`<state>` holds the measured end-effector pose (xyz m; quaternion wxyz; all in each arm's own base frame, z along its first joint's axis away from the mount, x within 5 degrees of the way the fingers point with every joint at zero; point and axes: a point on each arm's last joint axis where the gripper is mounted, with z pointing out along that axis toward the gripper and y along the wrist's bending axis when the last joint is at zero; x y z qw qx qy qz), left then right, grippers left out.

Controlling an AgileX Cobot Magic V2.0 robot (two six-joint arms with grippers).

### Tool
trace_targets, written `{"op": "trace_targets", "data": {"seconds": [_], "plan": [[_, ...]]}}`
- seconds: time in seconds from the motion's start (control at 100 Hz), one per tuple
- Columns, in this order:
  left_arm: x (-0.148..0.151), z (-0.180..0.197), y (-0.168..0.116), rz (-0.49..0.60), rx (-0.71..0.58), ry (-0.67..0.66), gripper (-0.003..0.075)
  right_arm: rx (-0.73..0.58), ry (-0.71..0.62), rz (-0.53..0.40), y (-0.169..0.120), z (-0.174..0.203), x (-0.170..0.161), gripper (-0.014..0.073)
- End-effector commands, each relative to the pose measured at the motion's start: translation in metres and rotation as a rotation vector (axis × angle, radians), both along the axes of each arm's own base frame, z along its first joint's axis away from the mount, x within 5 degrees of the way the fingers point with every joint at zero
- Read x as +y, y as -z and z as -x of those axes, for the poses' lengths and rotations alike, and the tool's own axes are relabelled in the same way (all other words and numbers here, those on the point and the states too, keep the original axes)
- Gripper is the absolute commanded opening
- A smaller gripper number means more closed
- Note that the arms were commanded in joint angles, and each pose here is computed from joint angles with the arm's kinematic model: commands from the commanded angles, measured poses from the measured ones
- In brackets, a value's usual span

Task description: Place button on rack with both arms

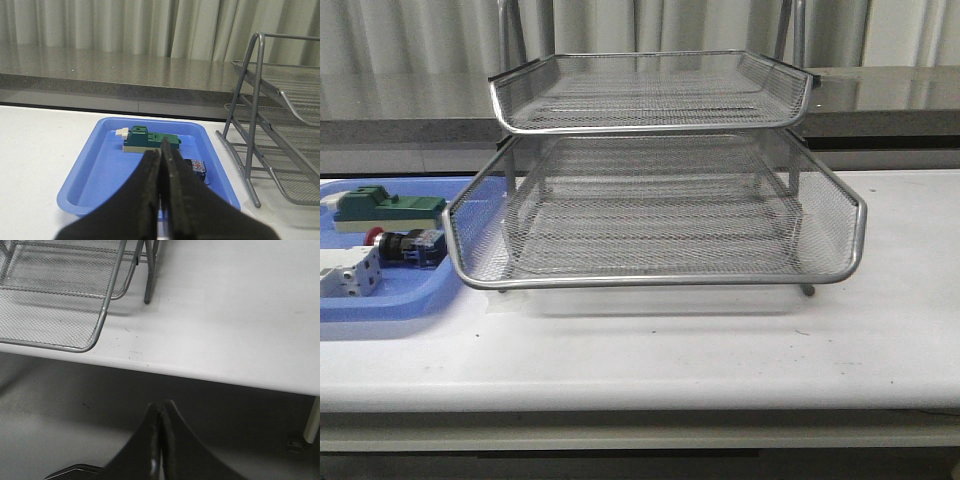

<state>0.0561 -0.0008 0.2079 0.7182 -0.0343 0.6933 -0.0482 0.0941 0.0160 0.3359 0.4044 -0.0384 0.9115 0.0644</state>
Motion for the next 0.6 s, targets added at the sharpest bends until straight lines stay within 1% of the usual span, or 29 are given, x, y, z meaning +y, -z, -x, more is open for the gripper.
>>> {"op": "trace_targets", "data": {"seconds": [0.0, 0.12, 0.31, 0.36, 0.38, 0.43, 0.51, 0.59], "plan": [[0.000, 0.004, -0.018, 0.015, -0.102, 0.004, -0.0020, -0.080, 0.010, -0.004, -0.014, -0.002, -0.001, -0.0071], [0.000, 0.003, -0.042, 0.015, -0.060, -0.003, -0.0020, -0.080, 0.010, -0.004, -0.014, -0.002, -0.001, -0.0071], [0.001, -0.017, -0.088, 0.013, 0.105, -0.018, -0.0020, -0.080, 0.010, -0.004, -0.014, -0.002, -0.001, -0.0071], [0.001, -0.027, -0.099, 0.010, 0.184, -0.024, -0.0020, -0.080, 0.010, -0.004, -0.014, -0.002, -0.001, -0.0071], [0.002, -0.030, -0.105, 0.007, 0.190, -0.026, -0.0020, -0.080, 0.010, -0.004, -0.014, -0.002, -0.001, -0.0071], [0.002, -0.043, -0.115, 0.001, 0.259, -0.032, -0.0020, -0.080, 0.010, -0.004, -0.014, -0.002, -0.001, -0.0071], [0.002, -0.064, -0.133, -0.014, 0.321, -0.040, -0.0020, -0.080, 0.010, -0.004, -0.014, -0.002, -0.001, -0.0071], [0.002, -0.087, -0.142, -0.060, 0.382, -0.040, -0.0020, -0.080, 0.010, -0.004, -0.014, -0.002, -0.001, -0.0071]]}}
